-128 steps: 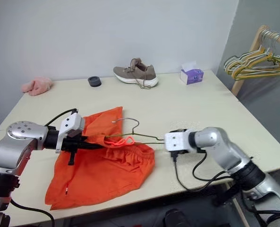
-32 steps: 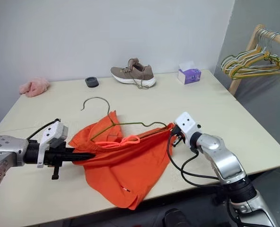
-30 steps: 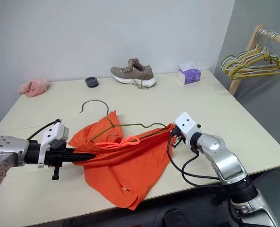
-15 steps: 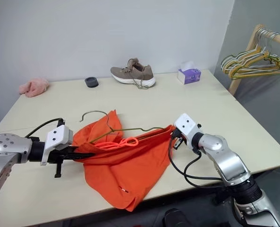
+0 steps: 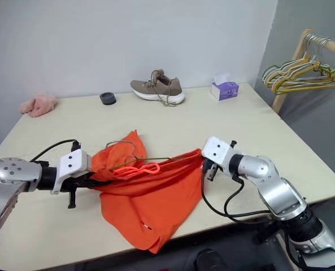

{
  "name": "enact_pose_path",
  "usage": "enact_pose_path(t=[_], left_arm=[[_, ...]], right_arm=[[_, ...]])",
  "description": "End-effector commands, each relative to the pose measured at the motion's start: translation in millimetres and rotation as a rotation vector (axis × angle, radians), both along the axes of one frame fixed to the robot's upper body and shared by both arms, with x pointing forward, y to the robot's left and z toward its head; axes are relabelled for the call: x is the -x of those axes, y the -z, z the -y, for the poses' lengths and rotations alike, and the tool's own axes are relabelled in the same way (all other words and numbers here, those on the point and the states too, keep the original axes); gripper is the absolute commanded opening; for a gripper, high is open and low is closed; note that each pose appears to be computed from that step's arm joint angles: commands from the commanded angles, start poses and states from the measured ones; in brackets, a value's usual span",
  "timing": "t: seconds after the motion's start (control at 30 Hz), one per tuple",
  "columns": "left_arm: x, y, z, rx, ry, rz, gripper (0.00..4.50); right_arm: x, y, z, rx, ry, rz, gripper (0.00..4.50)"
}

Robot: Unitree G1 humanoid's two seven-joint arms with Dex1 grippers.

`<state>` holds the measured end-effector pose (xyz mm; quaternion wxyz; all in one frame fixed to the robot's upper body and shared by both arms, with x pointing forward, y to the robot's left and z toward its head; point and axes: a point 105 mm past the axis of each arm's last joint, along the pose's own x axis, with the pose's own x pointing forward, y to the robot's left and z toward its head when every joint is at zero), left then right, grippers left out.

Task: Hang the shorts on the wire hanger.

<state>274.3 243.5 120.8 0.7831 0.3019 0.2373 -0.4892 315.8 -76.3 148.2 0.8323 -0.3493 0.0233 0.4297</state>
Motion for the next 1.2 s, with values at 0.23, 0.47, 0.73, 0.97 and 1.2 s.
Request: enact_pose_path(t=[0.23,0.47,0.73,0.97,1.2], left_arm=[[-8,5,7,-0.031,0.002,0.001,0.00],[-10,5,15,-0.004,0.020,0.008,0.00],[-6,2,19,0.020,0.042,0.003,0.00],[-7,1,20,0.020,0.051,0.004,0.00],[-4,2,21,0.021,0.057,-0.004,0.00]], right_arm=[[14,-32,-30,0.047,-0.170,0.134,0.04],[21,-23,-32,0.075,-0.206,0.036,1.70],[27,-8,-9,0.149,-0.185,-0.122,2.76],[32,14,-20,0.181,-0.246,-0.217,2.76],[17,31,-46,0.233,-0.301,-0.177,2.76]])
